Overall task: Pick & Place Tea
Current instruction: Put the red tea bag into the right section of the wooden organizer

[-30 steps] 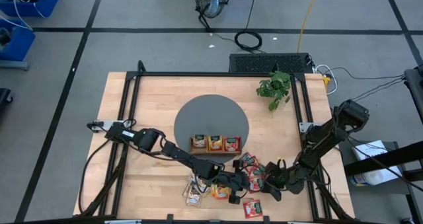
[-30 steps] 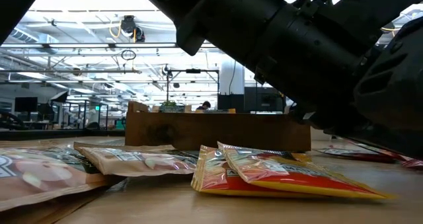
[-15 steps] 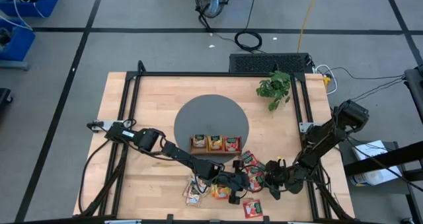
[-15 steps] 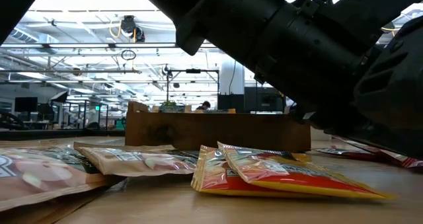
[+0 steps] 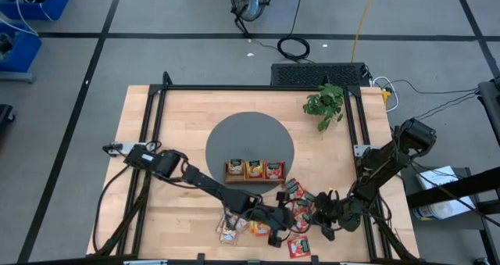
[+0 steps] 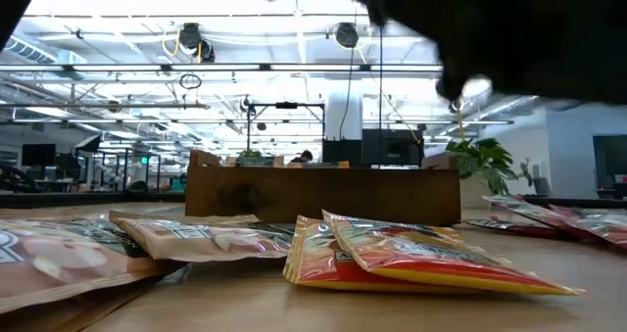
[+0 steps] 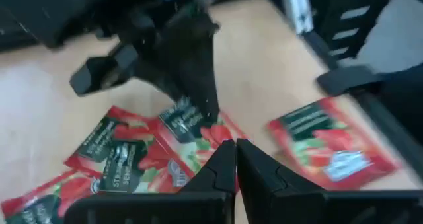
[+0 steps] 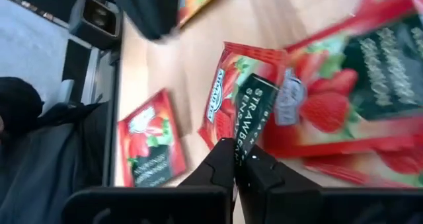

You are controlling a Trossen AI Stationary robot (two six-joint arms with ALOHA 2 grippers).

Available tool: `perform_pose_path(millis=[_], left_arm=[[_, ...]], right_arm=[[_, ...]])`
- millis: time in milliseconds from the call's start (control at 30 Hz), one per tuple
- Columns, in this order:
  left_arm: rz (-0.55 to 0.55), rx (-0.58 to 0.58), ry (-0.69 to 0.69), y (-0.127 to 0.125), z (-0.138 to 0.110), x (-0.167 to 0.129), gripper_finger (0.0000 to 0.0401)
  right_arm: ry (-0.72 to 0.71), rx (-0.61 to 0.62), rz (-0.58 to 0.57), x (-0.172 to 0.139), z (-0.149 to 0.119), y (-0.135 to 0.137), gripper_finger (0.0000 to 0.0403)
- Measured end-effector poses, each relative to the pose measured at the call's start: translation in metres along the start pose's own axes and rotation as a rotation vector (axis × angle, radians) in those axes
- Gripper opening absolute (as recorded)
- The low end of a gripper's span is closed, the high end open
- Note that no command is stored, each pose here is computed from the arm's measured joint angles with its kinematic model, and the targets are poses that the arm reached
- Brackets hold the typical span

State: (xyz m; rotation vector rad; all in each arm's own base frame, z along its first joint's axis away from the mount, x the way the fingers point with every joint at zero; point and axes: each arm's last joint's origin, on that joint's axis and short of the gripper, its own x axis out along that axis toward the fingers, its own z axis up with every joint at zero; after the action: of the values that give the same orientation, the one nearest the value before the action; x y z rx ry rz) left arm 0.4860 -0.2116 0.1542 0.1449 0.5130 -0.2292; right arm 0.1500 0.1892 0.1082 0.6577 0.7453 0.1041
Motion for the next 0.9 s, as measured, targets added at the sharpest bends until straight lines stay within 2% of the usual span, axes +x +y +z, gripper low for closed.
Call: perform_pose_path(millis=[233,333,433,567,733,900], left_arm=[[-0.04,0.036,0.139,-0.036,0.023,-0.053,0.0021],[0.064,0.1,0.182,-0.059,0.025,-0.074,0.0021],[0.172,0.142,0.166,-0.077,0.029,-0.092,0.0021],[0.277,0.138,0.134,-0.08,0.036,-0.115,0.0021],[0.413,0.039,0.127,-0.067,0.015,-0.141,0.0021],[0.449,-0.053,0.075,-0.059,-0.03,-0.157,0.0021]], right_arm=[[0.097,-0.112,0.063,0.0,0.014,0.016,0.0001],[0.107,-0.182,0.042,-0.006,0.027,0.025,0.0001],[0.125,-0.247,-0.01,-0.015,0.045,0.032,0.0],[0.14,-0.313,-0.103,-0.027,0.073,0.036,0.0],[0.173,-0.374,-0.221,-0.041,0.116,0.039,0.0],[0.205,-0.443,-0.341,-0.049,0.166,0.035,0.0]])
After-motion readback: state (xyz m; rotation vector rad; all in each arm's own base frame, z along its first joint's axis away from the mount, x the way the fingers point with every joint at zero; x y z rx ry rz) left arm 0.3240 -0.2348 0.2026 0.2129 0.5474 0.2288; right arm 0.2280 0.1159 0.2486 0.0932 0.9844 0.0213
